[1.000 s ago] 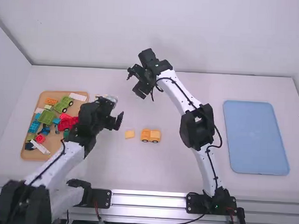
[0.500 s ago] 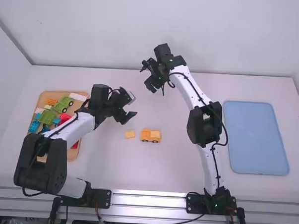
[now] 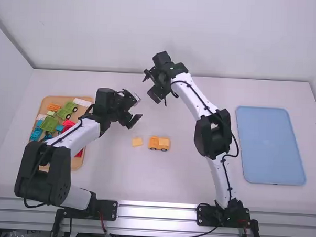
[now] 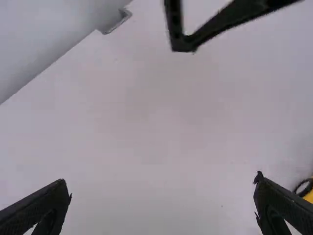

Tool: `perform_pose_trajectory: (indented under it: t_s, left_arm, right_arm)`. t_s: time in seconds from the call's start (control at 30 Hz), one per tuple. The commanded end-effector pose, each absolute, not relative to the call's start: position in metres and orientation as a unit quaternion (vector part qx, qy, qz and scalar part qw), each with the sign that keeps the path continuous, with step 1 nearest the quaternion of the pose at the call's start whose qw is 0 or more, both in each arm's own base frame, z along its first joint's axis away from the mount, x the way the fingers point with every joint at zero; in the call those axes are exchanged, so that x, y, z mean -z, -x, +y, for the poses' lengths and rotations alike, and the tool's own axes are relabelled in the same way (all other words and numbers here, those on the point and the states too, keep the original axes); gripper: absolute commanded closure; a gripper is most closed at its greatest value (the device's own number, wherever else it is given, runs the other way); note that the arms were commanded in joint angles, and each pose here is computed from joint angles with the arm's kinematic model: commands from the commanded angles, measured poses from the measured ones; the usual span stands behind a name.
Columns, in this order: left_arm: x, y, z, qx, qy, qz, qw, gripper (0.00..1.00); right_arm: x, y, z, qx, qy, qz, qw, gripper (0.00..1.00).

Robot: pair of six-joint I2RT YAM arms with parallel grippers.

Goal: Assemble lego blocks to make yellow taxi

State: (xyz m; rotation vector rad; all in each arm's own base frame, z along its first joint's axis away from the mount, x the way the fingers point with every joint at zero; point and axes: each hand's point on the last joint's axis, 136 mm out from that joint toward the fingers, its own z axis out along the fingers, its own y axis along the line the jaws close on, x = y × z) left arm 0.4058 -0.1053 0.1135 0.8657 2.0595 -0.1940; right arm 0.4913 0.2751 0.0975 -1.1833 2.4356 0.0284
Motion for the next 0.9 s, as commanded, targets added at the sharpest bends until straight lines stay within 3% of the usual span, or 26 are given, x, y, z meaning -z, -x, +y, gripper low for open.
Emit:
perform_pose_trajectory:
  t_s: [0.0, 0.1, 0.4, 0.57, 0.73, 0.87]
  left_arm:
    - [-0.134, -0.403, -0.103, 0.096, -0.344, 0.814, 0.458, 0.01]
    - [-0.144, -0.396, -0.096, 0.108, -0.344, 0.805, 0.472, 0.01]
    - [-0.150, -0.383, -0.076, 0.085, -0.320, 0.817, 0.472, 0.01]
    - [-0.141, -0.366, -0.090, 0.123, -0.361, 0.808, 0.449, 0.01]
    - [-0.142, -0.328, -0.133, 0.210, -0.520, 0.684, 0.467, 0.01]
    - [-0.118, -0.315, -0.142, 0.257, -0.550, 0.655, 0.450, 0.01]
  right_arm:
    - [-0.103, -0.477, 0.267, -0.007, 0.411, 0.884, 0.222, 0.02]
    - [-0.108, -0.465, 0.255, 0.001, 0.397, 0.879, 0.264, 0.02]
    - [-0.142, -0.386, 0.218, -0.036, 0.418, 0.804, 0.421, 0.01]
    - [-0.129, -0.358, 0.203, -0.073, 0.437, 0.778, 0.445, 0.02]
    - [-0.118, -0.326, 0.203, -0.189, 0.503, 0.715, 0.448, 0.02]
    - [-0.121, -0.306, 0.201, -0.264, 0.552, 0.642, 0.462, 0.02]
